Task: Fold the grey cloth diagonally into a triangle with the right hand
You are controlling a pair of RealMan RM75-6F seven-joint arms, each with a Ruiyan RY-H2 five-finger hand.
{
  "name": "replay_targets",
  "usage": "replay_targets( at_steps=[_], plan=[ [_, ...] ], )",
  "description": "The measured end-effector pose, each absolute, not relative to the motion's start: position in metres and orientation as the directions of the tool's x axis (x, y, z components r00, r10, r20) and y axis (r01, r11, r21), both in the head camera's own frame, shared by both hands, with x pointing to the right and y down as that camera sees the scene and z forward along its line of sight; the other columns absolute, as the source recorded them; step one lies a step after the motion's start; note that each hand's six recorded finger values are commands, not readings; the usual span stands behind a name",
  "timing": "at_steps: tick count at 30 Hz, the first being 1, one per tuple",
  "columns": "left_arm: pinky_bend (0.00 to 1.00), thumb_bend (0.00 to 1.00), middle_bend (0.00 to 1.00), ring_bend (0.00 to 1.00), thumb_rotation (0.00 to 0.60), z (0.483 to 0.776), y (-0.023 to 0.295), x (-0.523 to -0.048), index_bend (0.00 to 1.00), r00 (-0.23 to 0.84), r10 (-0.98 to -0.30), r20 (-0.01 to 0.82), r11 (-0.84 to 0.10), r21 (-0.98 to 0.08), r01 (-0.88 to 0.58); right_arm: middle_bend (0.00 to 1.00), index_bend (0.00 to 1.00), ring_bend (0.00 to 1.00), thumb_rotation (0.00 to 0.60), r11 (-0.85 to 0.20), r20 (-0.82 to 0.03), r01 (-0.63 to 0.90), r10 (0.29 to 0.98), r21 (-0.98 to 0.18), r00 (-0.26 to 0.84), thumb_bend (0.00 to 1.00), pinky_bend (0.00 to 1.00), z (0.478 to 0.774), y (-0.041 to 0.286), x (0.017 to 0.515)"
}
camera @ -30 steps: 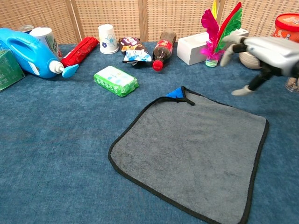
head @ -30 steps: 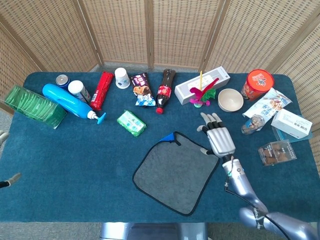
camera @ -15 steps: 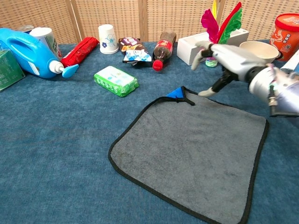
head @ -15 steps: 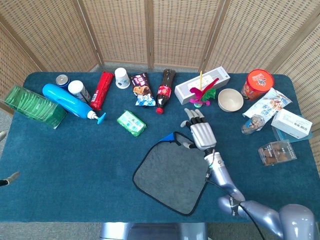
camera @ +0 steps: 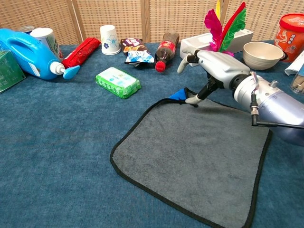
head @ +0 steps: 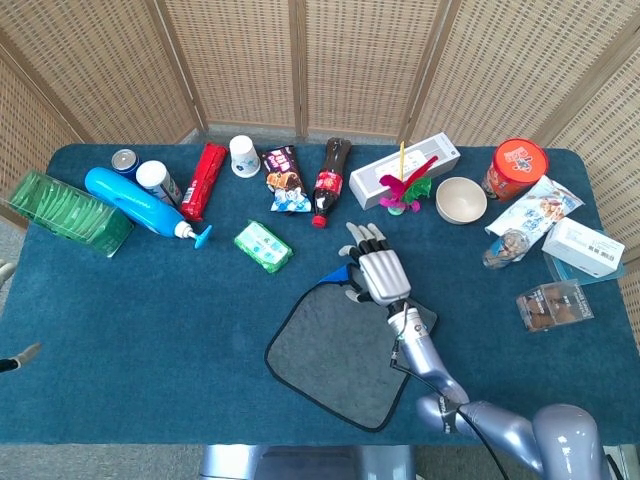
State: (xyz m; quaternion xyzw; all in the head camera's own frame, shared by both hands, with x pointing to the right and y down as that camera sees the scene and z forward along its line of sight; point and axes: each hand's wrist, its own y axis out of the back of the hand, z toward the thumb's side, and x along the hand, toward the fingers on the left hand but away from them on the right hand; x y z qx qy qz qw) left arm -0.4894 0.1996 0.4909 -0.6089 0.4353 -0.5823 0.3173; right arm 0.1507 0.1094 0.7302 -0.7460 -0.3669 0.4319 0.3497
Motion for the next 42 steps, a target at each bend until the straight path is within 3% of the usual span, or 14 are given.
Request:
replay_targets(
  at_steps=[27,42],
  plan=[
    [0.0,0.22,0.0,0.0,0.6,0.492,0.199,-0.491,0.06,-0.061,-0.897,0.437,-0.423,-0.891,-0.163,0.0,0.4,0.0,0.6,-0.466,-0.375,0.24,0.861,-0.851,0.343,0.0,0.0,0.756,0.11,0.142],
    [0.0,0.22,0.0,0.0,0.6,0.492,0.199,-0.491,0.06,-0.062,-0.897,0.438,-0.424,-0.891,-0.162,0.0,0.47,0.0,0.6,-0.45,-0.36,0.216,0.863,-0.867,0.354,0.23,0.0,0.76,0.106,0.135]
  ],
)
